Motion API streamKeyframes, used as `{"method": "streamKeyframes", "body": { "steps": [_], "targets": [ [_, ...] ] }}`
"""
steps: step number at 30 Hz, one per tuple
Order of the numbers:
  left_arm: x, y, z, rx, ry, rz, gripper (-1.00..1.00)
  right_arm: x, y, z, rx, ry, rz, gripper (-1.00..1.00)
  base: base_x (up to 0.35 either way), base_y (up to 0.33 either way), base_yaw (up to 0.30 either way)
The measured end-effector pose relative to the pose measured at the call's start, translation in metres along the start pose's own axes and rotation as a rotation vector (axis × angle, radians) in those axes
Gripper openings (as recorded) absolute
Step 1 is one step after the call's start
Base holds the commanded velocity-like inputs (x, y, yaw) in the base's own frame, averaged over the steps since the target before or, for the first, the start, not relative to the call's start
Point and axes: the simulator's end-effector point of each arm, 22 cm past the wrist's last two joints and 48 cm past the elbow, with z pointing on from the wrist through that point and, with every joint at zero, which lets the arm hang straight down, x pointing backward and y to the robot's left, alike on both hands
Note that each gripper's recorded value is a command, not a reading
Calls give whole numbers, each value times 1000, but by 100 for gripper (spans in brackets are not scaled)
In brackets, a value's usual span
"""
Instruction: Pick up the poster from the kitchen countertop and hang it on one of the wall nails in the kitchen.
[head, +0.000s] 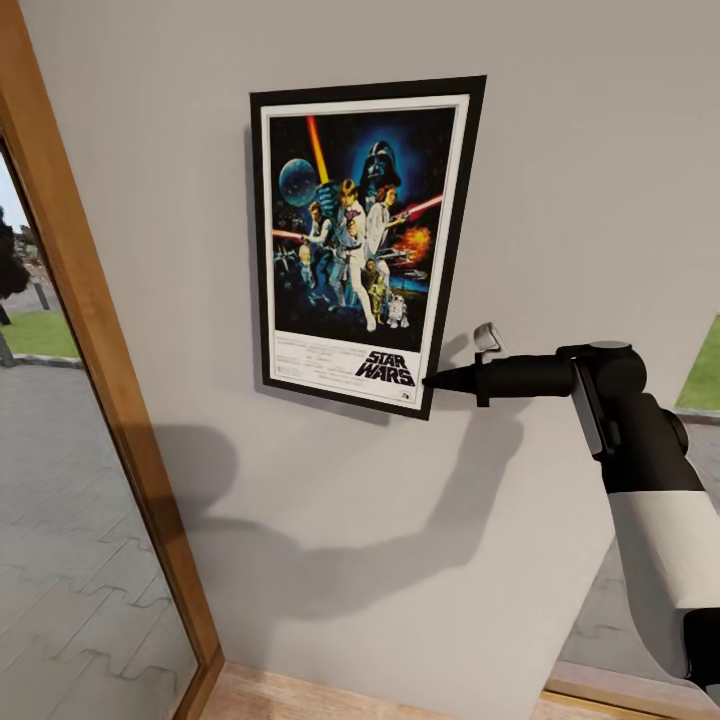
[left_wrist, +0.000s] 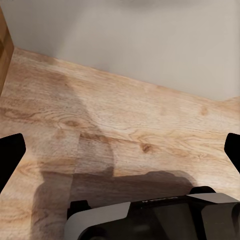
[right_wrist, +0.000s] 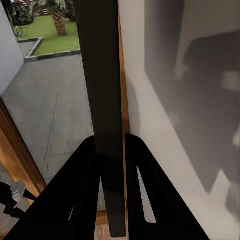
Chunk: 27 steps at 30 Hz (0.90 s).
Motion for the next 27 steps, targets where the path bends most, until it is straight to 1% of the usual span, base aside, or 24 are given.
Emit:
{"method": "streamKeyframes", "body": {
  "steps": [4,7,10,27],
  "targets": [
    [0,0,0,0,0,1,100,0,1,0,-2,-1,-5,-100,0,0,0],
    [0,0,0,0,-1,1,100,-1,0,1,-1,-4,-24,-100,0,0,0],
    [0,0,0,0,-1,0,100,0,-1,1,-1,-5,-33,-100,0,0,0],
    [0,0,0,-1,0,-1,100,5,-5,2,-2,-3,-19,-100,0,0,0]
  ]
}}
